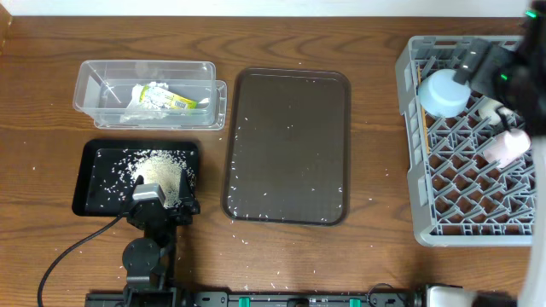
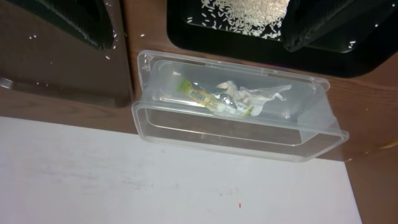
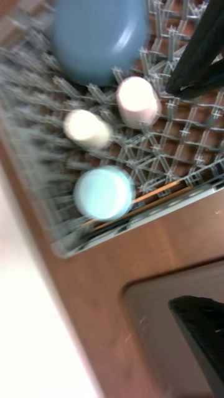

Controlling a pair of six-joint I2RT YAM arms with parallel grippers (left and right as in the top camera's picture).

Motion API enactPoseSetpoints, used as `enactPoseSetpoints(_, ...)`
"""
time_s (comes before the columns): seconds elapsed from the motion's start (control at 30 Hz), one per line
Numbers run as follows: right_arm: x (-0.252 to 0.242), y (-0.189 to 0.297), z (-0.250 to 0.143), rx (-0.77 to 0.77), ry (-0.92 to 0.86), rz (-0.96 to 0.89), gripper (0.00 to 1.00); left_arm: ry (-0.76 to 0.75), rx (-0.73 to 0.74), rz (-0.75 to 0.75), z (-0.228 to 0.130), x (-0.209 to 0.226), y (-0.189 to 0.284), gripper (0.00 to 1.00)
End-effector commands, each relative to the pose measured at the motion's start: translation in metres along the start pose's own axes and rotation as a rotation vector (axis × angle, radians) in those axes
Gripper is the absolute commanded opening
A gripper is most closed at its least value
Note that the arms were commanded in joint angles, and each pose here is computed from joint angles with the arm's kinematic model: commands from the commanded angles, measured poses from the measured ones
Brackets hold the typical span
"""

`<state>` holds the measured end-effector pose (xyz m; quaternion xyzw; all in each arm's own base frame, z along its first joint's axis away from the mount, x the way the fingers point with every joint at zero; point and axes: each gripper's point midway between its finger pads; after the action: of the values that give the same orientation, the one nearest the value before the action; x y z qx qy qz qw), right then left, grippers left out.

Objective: Sort waste into correct bins and load items into the dishwasher rack

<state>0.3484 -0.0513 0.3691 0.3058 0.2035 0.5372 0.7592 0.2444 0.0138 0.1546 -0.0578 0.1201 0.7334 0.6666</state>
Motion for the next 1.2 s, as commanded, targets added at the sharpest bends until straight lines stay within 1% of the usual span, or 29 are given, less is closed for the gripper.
enactPoseSetpoints(0.0, -0.007, 0.027, -0.013, -0.051, 0.029, 0.002, 0.99, -0.014, 0.045, 0.037, -0.016, 0.009, -0.001, 0.89)
enactPoseSetpoints(0.1, -0.008, 0.045, -0.027, -0.114, 0.016, 0.052, 0.99, -0.014, 0.045, 0.037, -0.016, 0.009, -0.001, 0.89)
enactPoseSetpoints(0.13, -0.007, 0.050, -0.033, -0.159, 0.007, 0.083, 0.99, -0.014, 0.045, 0.037, -0.016, 0.009, -0.001, 0.89)
enactPoseSetpoints(0.27, 0.000, 0.051, -0.052, -0.269, -0.006, 0.174, 0.99, -0.014, 0.045, 0.037, -0.016, 0.009, -0.001, 0.89)
enactPoseSetpoints(0.47, 0.019, 0.052, -0.098, -0.431, 0.035, 0.343, 0.99, -0.014, 0.045, 0.037, -0.016, 0.009, -0.001, 0.89)
enactPoseSetpoints(0.6, 0.027, 0.045, -0.126, -0.511, 0.067, 0.423, 0.99, -0.014, 0.045, 0.036, -0.016, 0.009, -0.001, 0.89)
enactPoseSetpoints(0.9, 0.026, 0.009, -0.174, -0.553, 0.066, 0.443, 0.99, -0.014, 0.045, 0.037, -0.016, 0.009, -0.001, 0.89)
enactPoseSetpoints(1.17, 0.031, -0.013, -0.193, -0.623, 0.058, 0.478, 0.99, -0.014, 0.045, 0.037, -0.016, 0.009, -0.001, 0.89)
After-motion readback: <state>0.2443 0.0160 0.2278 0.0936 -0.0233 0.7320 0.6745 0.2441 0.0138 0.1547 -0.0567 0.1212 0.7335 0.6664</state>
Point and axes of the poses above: each gripper's point midway between its finger pads, its own y axis back along the fingers, its own x axis along the line the jaws close on, z = x × y, and after that the axes turned 8 degrees about y, right-handed
